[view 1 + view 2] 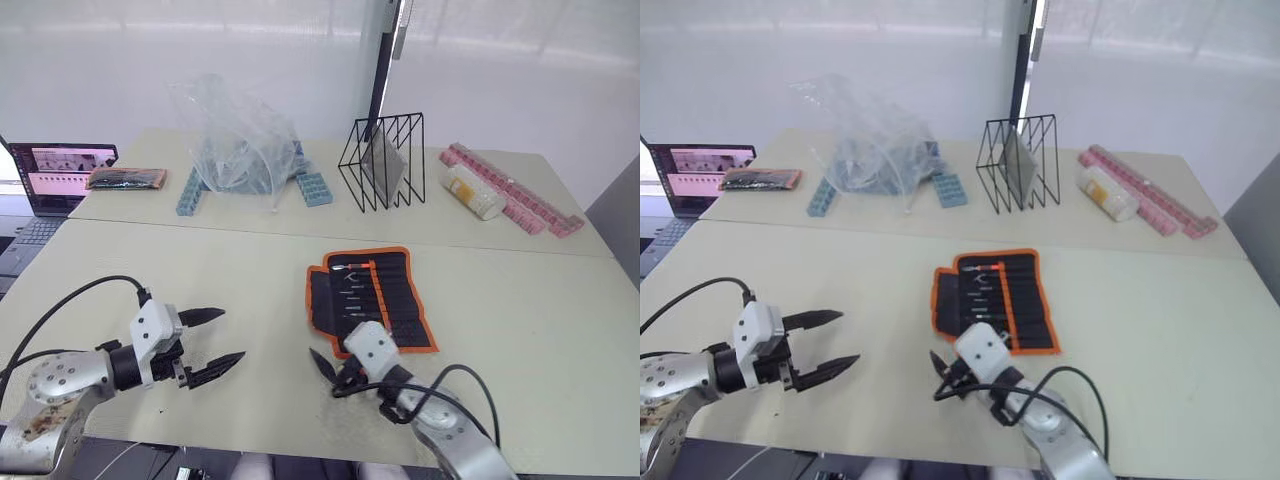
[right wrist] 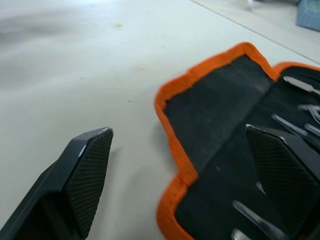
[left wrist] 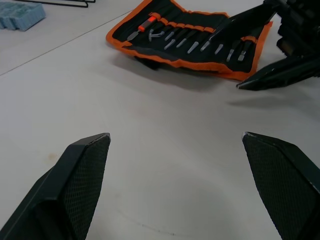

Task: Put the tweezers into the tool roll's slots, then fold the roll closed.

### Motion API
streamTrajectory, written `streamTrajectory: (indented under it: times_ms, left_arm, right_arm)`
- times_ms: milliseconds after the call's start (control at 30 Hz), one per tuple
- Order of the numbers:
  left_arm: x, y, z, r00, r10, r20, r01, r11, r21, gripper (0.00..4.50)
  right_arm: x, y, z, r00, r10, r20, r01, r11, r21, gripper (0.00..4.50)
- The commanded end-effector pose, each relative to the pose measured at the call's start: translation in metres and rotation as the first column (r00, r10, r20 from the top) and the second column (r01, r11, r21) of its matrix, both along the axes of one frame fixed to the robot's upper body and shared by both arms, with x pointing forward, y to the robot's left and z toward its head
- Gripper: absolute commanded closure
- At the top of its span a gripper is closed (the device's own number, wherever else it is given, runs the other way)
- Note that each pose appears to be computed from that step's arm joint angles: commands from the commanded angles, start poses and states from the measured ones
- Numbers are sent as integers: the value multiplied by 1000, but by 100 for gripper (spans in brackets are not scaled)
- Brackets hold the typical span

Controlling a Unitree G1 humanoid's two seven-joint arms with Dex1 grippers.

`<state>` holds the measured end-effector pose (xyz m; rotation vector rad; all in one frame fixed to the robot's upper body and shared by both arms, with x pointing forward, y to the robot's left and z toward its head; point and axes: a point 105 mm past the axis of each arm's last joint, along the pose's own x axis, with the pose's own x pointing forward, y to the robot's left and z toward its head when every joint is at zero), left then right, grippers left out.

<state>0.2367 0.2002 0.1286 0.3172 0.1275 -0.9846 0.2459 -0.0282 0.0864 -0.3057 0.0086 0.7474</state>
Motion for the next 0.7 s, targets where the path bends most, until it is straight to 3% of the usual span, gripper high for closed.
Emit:
streamTrajectory:
  times_ms: [33, 233, 333, 633, 700]
  left_arm:
    - [-1, -9, 7, 999, -53, 13, 53, 999, -4, 0]
    - [2, -11, 6, 998, -69, 4, 69, 998, 0, 0]
    - [1, -11, 7, 998, -71, 4, 71, 998, 1, 0]
    - [-1, -7, 7, 999, -46, 1, 46, 999, 7, 0]
    - [-1, -6, 7, 999, -44, 1, 44, 999, 8, 0]
  right_arm:
    - [4, 8, 8, 992, -26, 127, 30, 999, -34, 4]
    - [11, 14, 10, 974, -65, 219, 82, 994, -70, 4]
    - [15, 15, 11, 970, -70, 235, 88, 994, -69, 85]
    - [19, 19, 13, 966, -70, 250, 87, 995, -57, 400]
    - [20, 17, 15, 966, -73, 248, 87, 995, -48, 447]
